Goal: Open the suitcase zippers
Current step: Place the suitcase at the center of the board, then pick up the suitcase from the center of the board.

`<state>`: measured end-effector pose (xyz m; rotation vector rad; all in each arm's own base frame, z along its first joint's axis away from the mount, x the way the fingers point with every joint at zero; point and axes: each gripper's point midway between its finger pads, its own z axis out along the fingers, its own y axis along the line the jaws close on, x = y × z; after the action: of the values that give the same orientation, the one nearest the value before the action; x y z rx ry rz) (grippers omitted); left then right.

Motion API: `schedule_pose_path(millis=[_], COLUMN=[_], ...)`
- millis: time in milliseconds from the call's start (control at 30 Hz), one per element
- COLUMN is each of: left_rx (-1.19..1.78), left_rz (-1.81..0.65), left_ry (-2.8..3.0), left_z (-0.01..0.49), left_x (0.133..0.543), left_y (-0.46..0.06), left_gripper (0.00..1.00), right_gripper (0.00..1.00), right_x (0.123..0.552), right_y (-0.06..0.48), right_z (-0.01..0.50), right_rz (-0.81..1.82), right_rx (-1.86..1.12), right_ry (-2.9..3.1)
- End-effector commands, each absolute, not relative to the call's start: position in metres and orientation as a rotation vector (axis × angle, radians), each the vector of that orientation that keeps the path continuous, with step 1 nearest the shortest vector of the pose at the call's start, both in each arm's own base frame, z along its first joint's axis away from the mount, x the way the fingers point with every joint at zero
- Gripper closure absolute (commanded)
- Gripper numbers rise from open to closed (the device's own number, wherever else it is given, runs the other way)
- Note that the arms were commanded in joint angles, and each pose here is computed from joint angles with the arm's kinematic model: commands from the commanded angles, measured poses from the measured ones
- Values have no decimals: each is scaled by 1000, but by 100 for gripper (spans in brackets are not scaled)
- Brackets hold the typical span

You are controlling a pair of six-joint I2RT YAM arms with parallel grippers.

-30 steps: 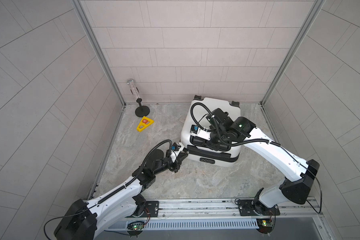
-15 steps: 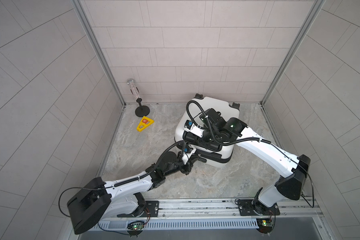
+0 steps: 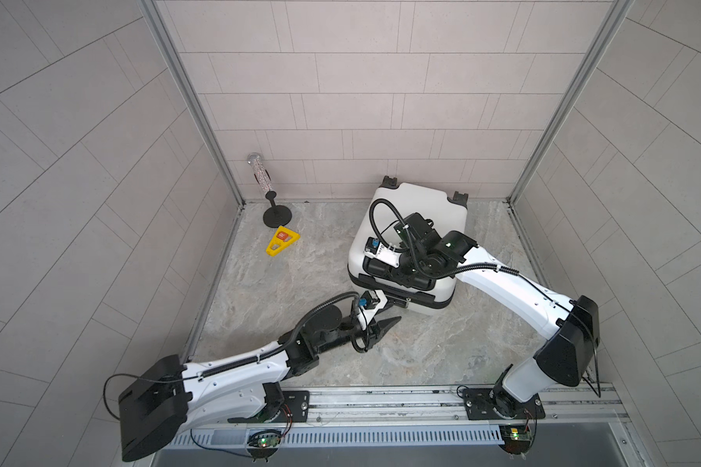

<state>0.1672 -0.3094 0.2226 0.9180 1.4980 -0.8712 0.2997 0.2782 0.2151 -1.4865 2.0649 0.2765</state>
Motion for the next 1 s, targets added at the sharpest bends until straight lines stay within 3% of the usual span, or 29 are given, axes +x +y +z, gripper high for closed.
schedule_pose_path(millis=[0, 367, 400, 467, 567, 800, 967], left_rx=[946, 976, 993, 1045, 1152, 1437, 1561], left_rz=[-744, -423, -412, -403, -410, -428, -456], left_ry=[1569, 1676, 1681, 1689, 1713, 1759, 1830], left_z=[214, 236, 238, 244, 250, 259, 261], left_x=[170, 181, 181, 180, 179, 179, 188], left_y=[-290, -235, -235, -237, -245, -272, -299], left_gripper=[50, 37, 36, 34, 33, 33, 33], right_gripper=[100, 100, 94, 73, 59, 46, 46], right_x=[291, 239, 239, 240, 245, 245, 236], right_y=[282, 302, 301, 296, 284, 224, 171], right_z=[278, 254, 255, 260, 270, 291, 289], right_rz=[215, 389, 385, 354, 297, 154, 96], right_rx=[-1611, -1932, -1922, -1875, -1730, -1370, -1010], right_ry=[1693, 1397, 1406, 1420, 1469, 1630, 1773])
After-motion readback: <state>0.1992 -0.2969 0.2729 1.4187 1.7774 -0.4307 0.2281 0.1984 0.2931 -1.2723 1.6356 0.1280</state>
